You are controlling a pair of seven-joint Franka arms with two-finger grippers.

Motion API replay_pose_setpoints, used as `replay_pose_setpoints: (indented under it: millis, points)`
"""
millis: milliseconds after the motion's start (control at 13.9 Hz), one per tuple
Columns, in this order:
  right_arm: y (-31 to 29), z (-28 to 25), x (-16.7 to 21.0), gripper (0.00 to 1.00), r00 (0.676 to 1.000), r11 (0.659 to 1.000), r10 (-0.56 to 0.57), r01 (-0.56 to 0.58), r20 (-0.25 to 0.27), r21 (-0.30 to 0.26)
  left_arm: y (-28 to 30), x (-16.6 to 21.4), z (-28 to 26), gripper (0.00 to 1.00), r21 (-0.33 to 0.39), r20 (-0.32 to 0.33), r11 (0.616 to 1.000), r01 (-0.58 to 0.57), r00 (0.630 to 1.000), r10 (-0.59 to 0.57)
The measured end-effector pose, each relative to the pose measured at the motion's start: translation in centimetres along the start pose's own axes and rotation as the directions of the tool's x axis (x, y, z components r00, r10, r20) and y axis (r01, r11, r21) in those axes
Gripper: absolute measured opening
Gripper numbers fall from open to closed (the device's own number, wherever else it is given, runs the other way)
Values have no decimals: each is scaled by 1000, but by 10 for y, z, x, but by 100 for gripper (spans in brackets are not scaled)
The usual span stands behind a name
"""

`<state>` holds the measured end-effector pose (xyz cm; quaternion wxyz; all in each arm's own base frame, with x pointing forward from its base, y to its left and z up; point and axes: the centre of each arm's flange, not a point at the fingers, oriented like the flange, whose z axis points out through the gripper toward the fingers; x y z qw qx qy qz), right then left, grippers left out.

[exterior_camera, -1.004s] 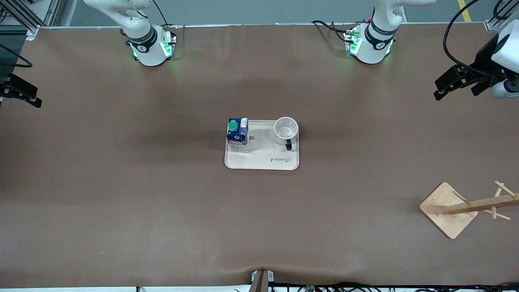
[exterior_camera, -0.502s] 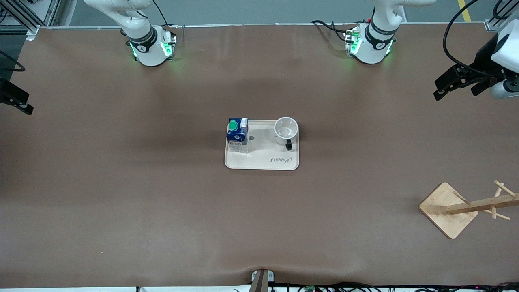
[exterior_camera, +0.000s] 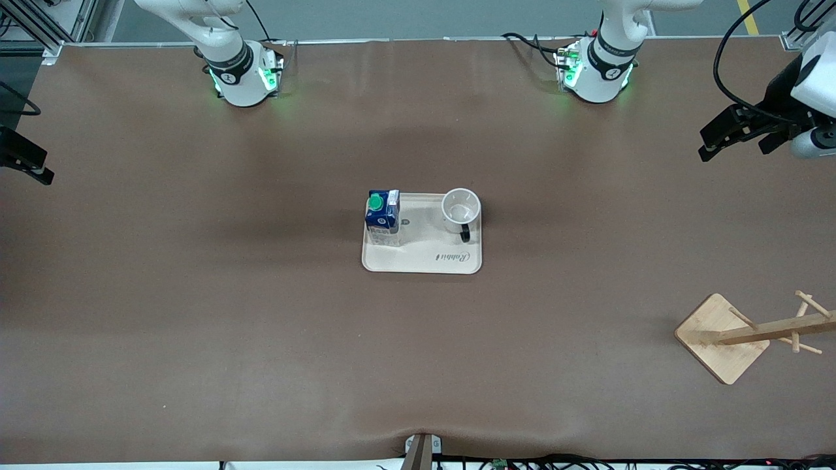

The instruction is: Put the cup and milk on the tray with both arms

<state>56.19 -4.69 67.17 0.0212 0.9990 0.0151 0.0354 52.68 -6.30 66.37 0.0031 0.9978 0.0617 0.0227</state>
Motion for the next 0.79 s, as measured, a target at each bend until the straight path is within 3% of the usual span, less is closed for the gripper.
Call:
replay_pose_setpoints:
  millis: [430,789]
  points:
    - [0,0,0,100,995,995,101,-101,0,1,-2,0,0,100,0,0,1000,4,1000,-4]
    - [0,0,0,100,994,994,111,-111,0,1,-4,1,-4,100,-2,-8,1000,7,1000,-7]
